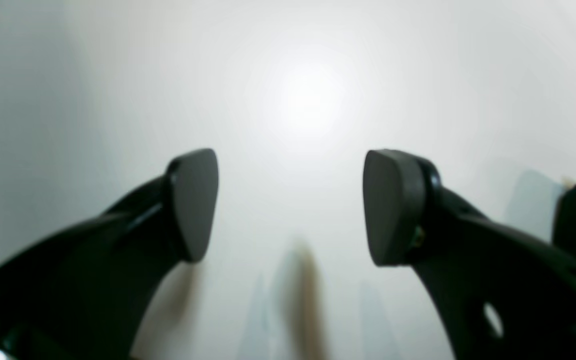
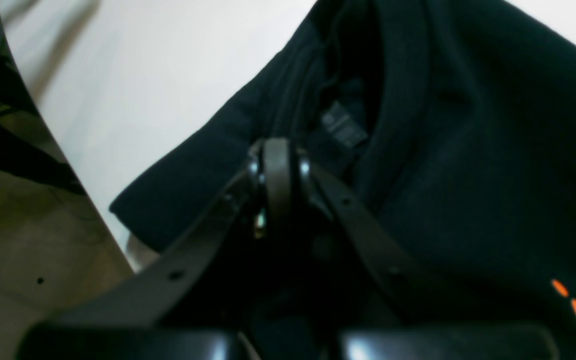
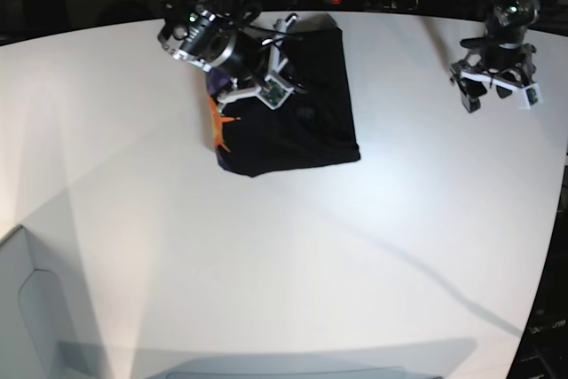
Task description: Fold the T-shirt properly
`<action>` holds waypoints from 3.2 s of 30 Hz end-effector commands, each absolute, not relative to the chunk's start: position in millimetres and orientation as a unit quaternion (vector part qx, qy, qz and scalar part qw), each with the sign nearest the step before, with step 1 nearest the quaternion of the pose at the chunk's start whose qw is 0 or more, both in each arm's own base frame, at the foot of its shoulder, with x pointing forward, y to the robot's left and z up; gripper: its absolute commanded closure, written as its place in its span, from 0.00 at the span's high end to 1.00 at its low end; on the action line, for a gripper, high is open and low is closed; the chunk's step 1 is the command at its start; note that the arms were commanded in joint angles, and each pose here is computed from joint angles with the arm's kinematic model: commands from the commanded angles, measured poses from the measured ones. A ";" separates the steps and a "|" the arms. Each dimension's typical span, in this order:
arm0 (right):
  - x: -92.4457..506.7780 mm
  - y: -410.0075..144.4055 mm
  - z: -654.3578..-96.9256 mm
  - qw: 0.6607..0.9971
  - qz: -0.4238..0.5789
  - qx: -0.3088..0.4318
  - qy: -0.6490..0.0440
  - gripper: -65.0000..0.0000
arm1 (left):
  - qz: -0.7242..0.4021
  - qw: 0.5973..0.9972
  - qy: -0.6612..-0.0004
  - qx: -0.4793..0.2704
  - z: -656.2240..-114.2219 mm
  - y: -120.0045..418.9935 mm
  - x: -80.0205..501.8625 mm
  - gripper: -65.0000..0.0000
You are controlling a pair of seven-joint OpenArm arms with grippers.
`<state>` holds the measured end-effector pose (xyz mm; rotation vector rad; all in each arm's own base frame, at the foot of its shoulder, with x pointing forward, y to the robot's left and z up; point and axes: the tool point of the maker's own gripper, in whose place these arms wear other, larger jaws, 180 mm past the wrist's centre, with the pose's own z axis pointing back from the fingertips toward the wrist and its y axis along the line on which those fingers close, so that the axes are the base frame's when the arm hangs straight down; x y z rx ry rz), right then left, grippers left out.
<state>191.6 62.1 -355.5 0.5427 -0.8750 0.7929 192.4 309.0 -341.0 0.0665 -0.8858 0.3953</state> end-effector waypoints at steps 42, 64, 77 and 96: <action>186.5 79.7 -332.2 0.755 0.412 0.271 -0.433 0.46 | 0.183 0.873 -0.450 0.047 -321.9 316.5 193.0 0.67; 200.9 82.0 -346.4 0.757 0.423 0.266 -0.422 0.46 | 0.183 0.873 -0.450 0.047 -321.9 316.5 193.0 0.67; 210.1 81.9 -347.1 0.754 0.427 0.261 -0.424 0.21 | 0.183 0.872 -0.451 0.046 -321.3 316.5 194.0 0.67; 154.2 125.3 -304.6 0.683 0.489 0.316 -0.441 0.00 | 0.181 0.872 -0.451 0.048 -320.5 317.3 194.4 0.67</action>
